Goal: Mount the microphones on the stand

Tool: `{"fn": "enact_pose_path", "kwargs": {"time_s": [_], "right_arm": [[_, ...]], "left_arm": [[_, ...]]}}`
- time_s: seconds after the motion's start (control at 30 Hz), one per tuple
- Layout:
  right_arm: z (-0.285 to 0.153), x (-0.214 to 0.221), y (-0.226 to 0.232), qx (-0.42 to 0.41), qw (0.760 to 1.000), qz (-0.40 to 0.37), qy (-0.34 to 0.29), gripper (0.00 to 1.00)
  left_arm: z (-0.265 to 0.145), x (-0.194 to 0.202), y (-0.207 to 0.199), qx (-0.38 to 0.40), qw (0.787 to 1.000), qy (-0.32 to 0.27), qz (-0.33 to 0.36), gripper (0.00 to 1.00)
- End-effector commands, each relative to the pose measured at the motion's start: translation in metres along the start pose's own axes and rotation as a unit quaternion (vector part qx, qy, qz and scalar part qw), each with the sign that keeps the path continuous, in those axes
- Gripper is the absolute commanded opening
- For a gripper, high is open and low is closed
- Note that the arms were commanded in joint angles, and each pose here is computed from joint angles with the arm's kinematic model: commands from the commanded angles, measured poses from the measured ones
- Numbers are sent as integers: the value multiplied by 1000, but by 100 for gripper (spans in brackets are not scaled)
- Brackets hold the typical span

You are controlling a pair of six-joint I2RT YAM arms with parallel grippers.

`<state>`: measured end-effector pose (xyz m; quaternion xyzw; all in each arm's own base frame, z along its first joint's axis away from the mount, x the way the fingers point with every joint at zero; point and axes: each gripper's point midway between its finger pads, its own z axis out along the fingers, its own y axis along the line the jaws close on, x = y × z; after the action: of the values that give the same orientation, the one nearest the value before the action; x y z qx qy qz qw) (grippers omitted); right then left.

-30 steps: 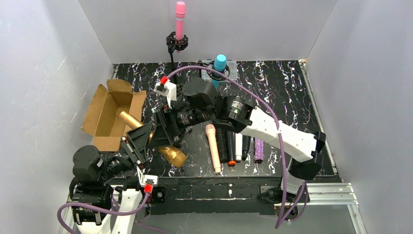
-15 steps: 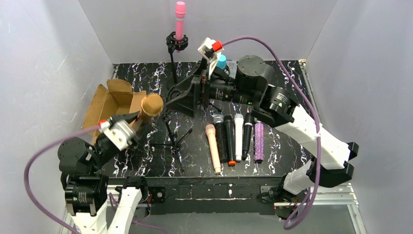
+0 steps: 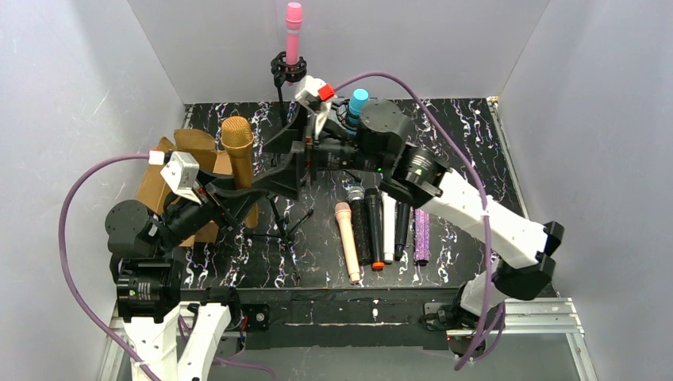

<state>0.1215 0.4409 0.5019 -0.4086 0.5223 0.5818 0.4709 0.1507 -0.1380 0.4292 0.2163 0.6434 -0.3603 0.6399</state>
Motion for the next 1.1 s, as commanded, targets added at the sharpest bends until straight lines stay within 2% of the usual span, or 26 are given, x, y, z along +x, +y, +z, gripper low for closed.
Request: {"fn": "enact_pose_path", "kwargs": {"time_s": [0.0,0.13,0.3,0.33,0.4,0.43,0.5,0.53,0.73,0.87,1.07], "right_arm": [[22,-19,10,-33,999,-6,-31,97],[36,-16,12,-46,998,8,-31,89],[47,-11,17,-62,998,21,-26,74],[48,-11,17,-62,997,23,-26,68],[49,-11,16,-60,998,24,-25,48],[49,-11,15,-56,998,22,-24,36],[49,-14,8,-37,999,9,-22,18],[48,-16,1,-17,1000,-6,-19,14],[40,-53,-33,87,988,-125,-25,7],[38,-50,-44,113,976,-183,-14,7],[36,-34,-43,142,952,-271,16,7]], "left_arm": [[-7,-10,-21,39,999,-19,30,2],[-9,-6,-26,51,998,-13,39,2],[-8,-1,-22,48,998,-7,42,3],[-8,0,-21,48,998,-4,40,4],[-7,3,-19,46,998,1,38,11],[-6,4,-18,44,998,4,35,31],[-6,7,-14,34,999,13,28,85],[-6,9,-11,27,999,20,26,97],[-12,22,12,-48,998,40,12,98],[-21,35,26,-102,994,47,2,98],[-30,60,38,-136,988,75,-6,98]]}}
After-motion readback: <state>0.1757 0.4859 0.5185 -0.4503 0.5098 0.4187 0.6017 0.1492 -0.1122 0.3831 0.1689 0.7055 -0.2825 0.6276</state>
